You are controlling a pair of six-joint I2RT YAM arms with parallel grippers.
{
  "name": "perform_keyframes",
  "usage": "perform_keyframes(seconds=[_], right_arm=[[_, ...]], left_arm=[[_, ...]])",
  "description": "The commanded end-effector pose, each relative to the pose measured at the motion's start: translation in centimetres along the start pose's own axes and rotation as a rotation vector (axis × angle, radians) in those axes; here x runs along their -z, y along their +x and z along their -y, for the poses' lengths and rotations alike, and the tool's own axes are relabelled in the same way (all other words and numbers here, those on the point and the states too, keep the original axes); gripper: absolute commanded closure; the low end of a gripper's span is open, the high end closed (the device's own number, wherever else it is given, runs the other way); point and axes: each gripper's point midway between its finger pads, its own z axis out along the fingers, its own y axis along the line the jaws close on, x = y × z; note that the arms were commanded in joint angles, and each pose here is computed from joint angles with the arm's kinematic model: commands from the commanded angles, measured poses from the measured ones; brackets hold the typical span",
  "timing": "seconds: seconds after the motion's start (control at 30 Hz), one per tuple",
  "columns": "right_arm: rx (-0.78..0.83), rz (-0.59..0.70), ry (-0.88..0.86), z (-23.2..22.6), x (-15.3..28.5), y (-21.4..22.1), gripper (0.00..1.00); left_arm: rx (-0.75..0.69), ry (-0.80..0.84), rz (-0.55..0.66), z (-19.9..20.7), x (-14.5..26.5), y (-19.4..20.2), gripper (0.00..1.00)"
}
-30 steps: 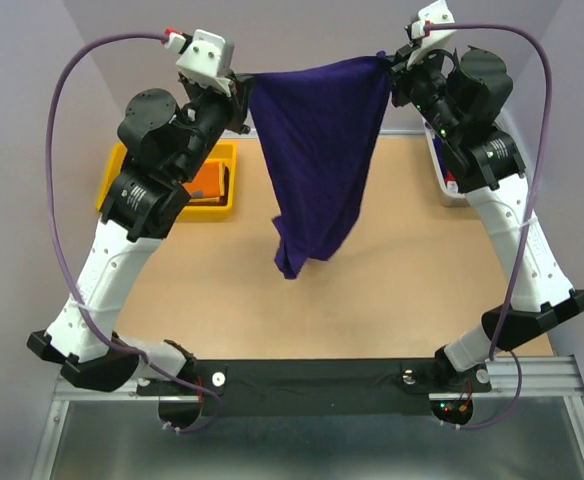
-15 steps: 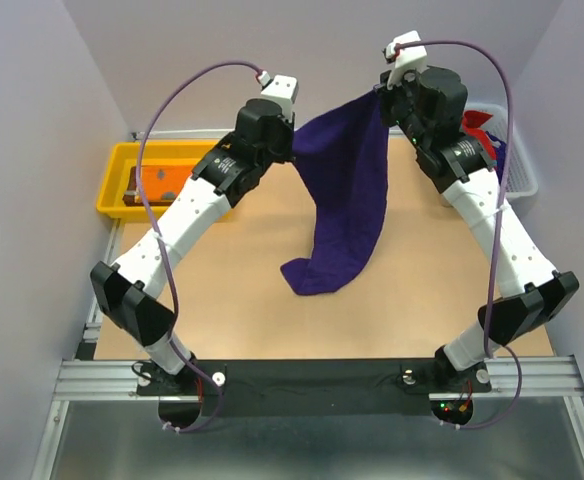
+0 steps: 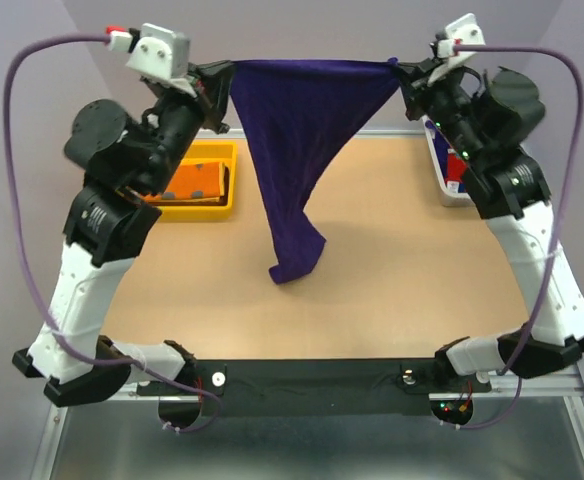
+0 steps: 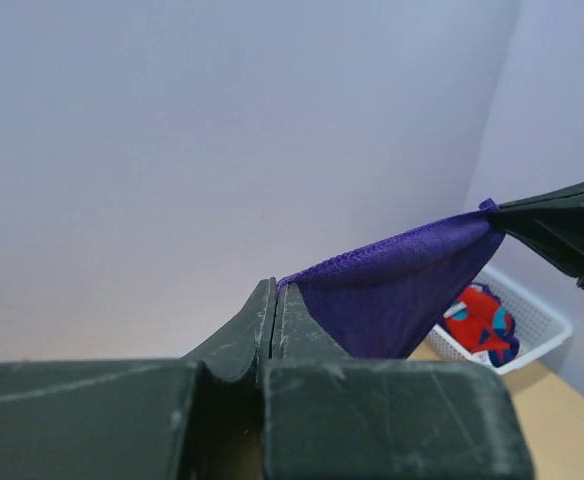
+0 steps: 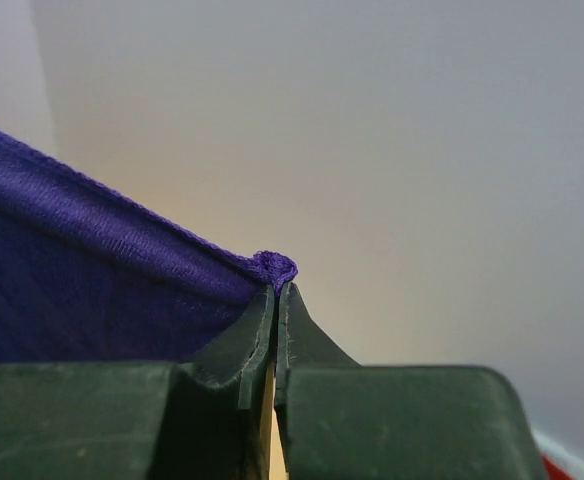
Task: Fold and stack the towels
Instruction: Flatten out the crumpled towel
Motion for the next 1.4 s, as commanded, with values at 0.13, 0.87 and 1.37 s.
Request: perform_keyframes(seconds=[0.13,0.87,1.37], right_arm=[[0.040,0.249,-0.126,-0.9,7.5,-8.6,0.99],[-0.001,0.411,-0.126,-0.2,10.7,-15.0,0.99],[0.147,0.063,0.194,4.4,-6.5,1.6,0.99]], left_arm=[[-0.065,0.169,0.161,1.7,6.0,-5.2,1.00],[0.031,0.238,0.335,2.6,9.9,-10.2,1.00],[-0.101,-0.234,0.108,-6.6,-7.9,3.5,1.00]])
